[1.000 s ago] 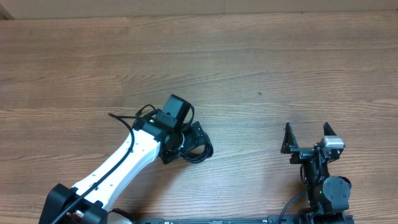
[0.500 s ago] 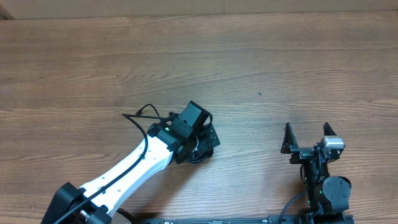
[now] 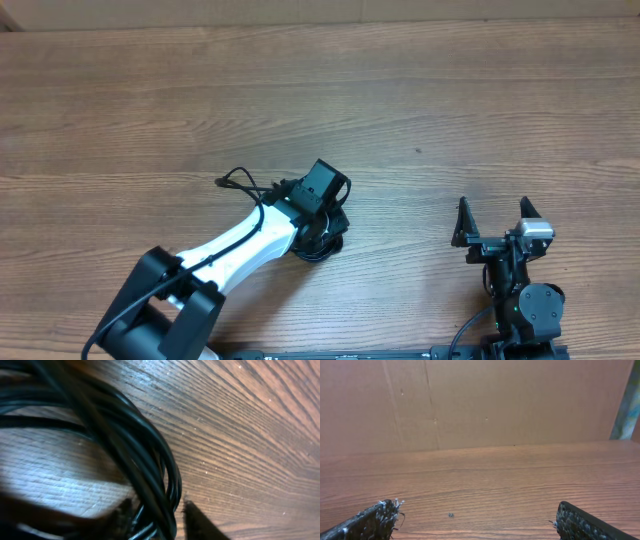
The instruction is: Untangle cables
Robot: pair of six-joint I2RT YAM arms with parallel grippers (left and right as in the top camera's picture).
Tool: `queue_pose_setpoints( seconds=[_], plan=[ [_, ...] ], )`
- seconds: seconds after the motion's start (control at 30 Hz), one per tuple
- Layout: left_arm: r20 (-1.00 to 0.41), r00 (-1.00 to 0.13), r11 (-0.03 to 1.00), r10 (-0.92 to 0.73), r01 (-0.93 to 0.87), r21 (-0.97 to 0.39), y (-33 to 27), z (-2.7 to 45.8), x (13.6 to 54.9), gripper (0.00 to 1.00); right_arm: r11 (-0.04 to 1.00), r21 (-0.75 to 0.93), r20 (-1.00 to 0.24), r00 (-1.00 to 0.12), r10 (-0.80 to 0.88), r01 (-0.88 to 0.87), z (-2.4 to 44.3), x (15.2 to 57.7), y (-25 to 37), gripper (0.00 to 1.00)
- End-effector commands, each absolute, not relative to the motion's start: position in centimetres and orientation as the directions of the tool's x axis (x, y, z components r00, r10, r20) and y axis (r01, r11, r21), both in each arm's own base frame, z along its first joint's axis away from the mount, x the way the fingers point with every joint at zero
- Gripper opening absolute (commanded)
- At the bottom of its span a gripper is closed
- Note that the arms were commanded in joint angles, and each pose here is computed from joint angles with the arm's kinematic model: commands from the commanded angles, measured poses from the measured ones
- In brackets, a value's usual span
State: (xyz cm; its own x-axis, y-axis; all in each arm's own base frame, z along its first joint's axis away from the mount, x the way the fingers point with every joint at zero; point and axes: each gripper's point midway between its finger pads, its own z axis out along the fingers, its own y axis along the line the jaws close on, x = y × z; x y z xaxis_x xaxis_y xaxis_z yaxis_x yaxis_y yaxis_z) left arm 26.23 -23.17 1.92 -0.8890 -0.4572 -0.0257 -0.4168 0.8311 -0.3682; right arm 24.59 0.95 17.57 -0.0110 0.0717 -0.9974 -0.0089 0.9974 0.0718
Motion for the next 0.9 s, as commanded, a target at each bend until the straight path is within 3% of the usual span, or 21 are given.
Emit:
queue_pose_setpoints(
  seconds=[0.0,0.07,0.23,0.5,0.6,0.67,0.77,0.87],
  plan=[
    [-0.012,-0.895,0.833,-0.446,-0.410,-0.372,-23.6,1.6,26.0,0.17,0.998,0.069,-0.998,-0.012,0.068,-0.003,17.2,24.6,0.8,1.00],
    [-0.016,-0.895,0.831,-0.446,-0.408,-0.378,-23.7,1.6,26.1,0.04,0.998,0.069,-0.998,-0.012,0.068,-0.003,17.2,24.6,0.8,1.00],
    [-0.009,-0.896,0.810,-0.444,-0.398,-0.430,-24.3,2.8,26.9,0.04,0.998,0.069,-0.998,-0.012,0.068,-0.003,17.2,24.6,0.8,1.00],
    [-0.009,-0.871,0.715,-0.491,-0.397,-0.575,-24.9,9.7,29.3,0.04,0.998,0.069,-0.998,-0.012,0.068,-0.003,17.2,24.6,0.8,1.00],
    [0.155,-0.717,0.551,-0.680,-0.639,-0.537,-23.9,10.5,28.5,0.04,0.998,0.069,-0.998,-0.012,0.068,-0.003,17.2,24.6,0.8,1.00],
    [0.303,-0.516,0.361,-0.801,-0.821,-0.442,-23.6,10.3,27.5,0.04,0.998,0.069,-0.998,-0.012,0.068,-0.003,17.2,24.6,0.8,1.00],
    [0.480,-0.224,0.094,-0.848,-0.955,-0.280,-24.4,10.4,26.6,0.04,0.998,0.069,-0.998,-0.012,0.068,-0.003,17.2,24.6,0.8,1.00],
    [0.508,-0.246,0.057,-0.826,-0.932,-0.359,-25.5,11.5,28.5,0.08,0.998,0.069,-0.998,-0.012,0.068,-0.003,17.2,24.6,0.8,1.00]
  ],
)
